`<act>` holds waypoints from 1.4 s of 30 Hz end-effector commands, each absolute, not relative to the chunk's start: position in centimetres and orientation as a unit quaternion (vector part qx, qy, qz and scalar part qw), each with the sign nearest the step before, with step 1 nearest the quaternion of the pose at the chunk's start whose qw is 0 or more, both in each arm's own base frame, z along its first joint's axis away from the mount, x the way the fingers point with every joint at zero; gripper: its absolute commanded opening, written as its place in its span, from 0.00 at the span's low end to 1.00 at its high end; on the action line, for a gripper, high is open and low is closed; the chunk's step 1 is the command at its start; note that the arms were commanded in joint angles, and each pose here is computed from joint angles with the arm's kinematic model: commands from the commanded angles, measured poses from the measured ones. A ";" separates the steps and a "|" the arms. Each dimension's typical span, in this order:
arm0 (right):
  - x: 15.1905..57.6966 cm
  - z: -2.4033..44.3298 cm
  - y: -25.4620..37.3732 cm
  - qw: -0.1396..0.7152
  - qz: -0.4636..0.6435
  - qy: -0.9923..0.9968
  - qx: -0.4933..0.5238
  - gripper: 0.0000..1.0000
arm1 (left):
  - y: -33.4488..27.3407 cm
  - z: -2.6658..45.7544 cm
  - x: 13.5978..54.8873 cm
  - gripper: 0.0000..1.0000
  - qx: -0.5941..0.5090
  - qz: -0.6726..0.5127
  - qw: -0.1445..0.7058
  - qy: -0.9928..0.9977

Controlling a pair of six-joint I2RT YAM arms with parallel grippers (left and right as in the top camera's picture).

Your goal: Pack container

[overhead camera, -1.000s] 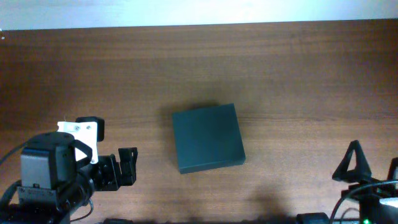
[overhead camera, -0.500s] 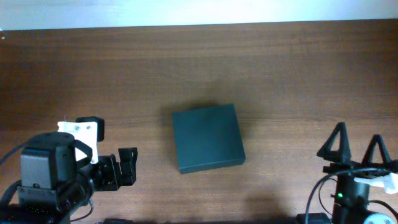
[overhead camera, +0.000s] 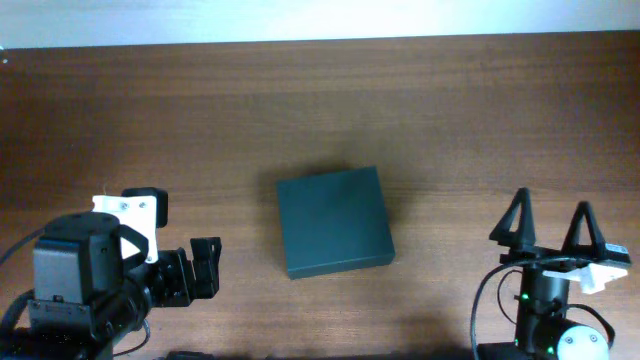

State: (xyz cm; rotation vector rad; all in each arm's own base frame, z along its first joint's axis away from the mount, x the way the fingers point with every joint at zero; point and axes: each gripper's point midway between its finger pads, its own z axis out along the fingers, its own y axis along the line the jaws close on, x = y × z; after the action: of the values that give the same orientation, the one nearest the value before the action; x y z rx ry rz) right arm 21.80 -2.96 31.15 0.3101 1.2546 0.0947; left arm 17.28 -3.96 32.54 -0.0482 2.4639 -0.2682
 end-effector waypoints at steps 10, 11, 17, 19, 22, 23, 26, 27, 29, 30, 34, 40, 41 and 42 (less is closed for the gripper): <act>23.1 27.9 -1.5 0.790 0.044 0.604 0.093 0.99 | -4.0 32.5 17.3 0.99 -0.017 -0.103 0.324 0.940; 23.2 27.5 -1.5 0.788 0.043 0.607 0.093 0.99 | -4.0 32.5 17.3 0.99 -0.017 -0.103 0.324 0.940; 23.7 25.5 -1.5 0.778 0.042 0.620 0.094 0.99 | -4.0 32.5 17.3 0.99 -0.017 -0.103 0.324 0.940; 23.6 25.2 -1.5 0.780 0.042 0.618 0.094 0.99 | -4.0 32.5 17.3 0.99 -0.017 -0.103 0.324 0.940; 23.5 24.7 -1.5 0.782 0.043 0.614 0.093 0.99 | -4.0 32.5 17.3 0.99 -0.017 -0.103 0.324 0.940; 23.6 24.4 -1.4 0.781 0.044 0.616 0.092 0.99 | -4.0 32.5 17.3 0.99 -0.017 -0.103 0.324 0.940; 23.7 23.9 -1.3 0.777 0.045 0.622 0.090 0.99 | -4.0 32.5 17.3 0.99 -0.017 -0.103 0.324 0.940; 23.8 23.8 -1.3 0.776 0.045 0.623 0.089 0.99 | -4.0 32.5 17.3 0.99 -0.017 -0.103 0.324 0.940; 23.8 23.5 -1.4 0.774 0.044 0.625 0.090 0.99 | -4.0 32.5 17.3 0.99 -0.017 -0.103 0.324 0.940; 23.9 23.2 -1.3 0.773 0.044 0.627 0.090 0.99 | -4.0 32.5 17.3 0.99 -0.017 -0.103 0.324 0.940; 24.3 21.6 -1.3 0.762 0.043 0.640 0.090 0.99 | -4.0 32.5 17.3 0.99 -0.017 -0.103 0.324 0.940; 24.6 19.1 -1.1 0.729 0.043 0.677 0.086 0.99 | -4.0 32.5 17.3 0.99 -0.017 -0.103 0.324 0.940; 24.6 18.6 -1.1 0.721 0.042 0.686 0.087 0.99 | -4.0 32.5 17.3 0.99 -0.017 -0.103 0.324 0.940; 24.6 17.8 -1.1 0.710 0.040 0.698 0.087 0.99 | -4.0 32.5 17.3 0.99 -0.017 -0.103 0.324 0.940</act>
State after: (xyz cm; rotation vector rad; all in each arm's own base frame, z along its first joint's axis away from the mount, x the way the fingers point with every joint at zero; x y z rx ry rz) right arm 24.64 -1.13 18.72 0.1998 1.5137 0.0899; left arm 17.28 -3.96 32.54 -0.0482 2.4643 -0.2682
